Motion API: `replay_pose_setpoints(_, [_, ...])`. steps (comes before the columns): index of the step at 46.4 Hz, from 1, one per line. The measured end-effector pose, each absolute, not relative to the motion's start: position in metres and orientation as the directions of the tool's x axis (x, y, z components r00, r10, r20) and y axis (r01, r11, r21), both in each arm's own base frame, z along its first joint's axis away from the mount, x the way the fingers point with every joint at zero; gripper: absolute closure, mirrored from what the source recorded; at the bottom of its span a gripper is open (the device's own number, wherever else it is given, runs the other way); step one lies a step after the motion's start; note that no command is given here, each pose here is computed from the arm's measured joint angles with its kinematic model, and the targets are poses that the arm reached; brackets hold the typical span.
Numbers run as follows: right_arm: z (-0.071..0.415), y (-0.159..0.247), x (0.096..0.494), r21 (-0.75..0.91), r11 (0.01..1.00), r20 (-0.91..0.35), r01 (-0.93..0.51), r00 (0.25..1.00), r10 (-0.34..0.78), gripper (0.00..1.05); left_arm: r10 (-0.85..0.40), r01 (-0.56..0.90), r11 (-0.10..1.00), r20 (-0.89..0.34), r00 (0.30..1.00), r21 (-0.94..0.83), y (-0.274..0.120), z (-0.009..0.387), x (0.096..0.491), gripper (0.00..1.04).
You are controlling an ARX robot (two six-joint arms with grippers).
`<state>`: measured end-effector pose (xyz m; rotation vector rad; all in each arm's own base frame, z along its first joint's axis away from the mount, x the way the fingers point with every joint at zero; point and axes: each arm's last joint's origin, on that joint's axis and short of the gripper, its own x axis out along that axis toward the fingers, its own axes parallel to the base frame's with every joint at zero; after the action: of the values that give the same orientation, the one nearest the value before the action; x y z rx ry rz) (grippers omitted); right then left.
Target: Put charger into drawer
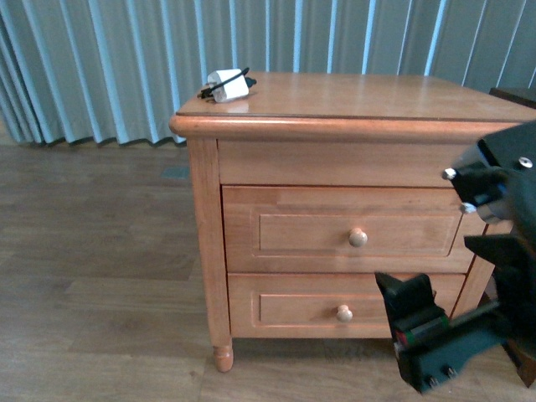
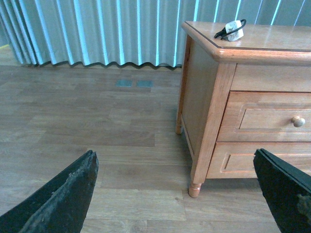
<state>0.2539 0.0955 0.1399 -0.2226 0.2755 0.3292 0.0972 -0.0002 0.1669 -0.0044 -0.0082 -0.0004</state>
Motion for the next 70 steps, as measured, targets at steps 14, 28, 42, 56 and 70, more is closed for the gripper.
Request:
replay_pose_setpoints(14, [0.114, 0.113, 0.310, -0.213, 0.937, -0.316, -0.276, 0.927, 0.201, 0.08, -0.001, 0.001, 1.000, 0.008, 1.000, -0.004, 0.000, 0.167, 0.097, 0.06])
replay_pose_setpoints(28, [0.081, 0.132, 0.365, -0.248, 0.950, -0.304, -0.191, 0.946, 0.111, 0.08, 0.000, 0.000, 1.000, 0.008, 1.000, -0.004, 0.000, 0.167, 0.097, 0.06])
replay_pose_setpoints(42, [0.065, 0.143, 0.397, -0.260, 0.958, -0.267, -0.120, 0.963, 0.048, 0.08, 0.000, 0.000, 1.000, 0.008, 1.000, -0.004, 0.000, 0.167, 0.097, 0.06])
replay_pose_setpoints(56, [0.051, 0.143, 0.424, -0.263, 0.962, -0.244, -0.071, 0.970, 0.005, 0.08, 0.000, 0.000, 1.000, 0.008, 1.000, -0.004, 0.000, 0.167, 0.097, 0.06])
replay_pose_setpoints(70, [0.043, 0.142, 0.427, -0.267, 0.962, -0.246, -0.049, 0.969, -0.019, 0.16, -0.001, 0.001, 1.000, 0.008, 1.000, -0.004, 0.000, 0.167, 0.097, 0.06])
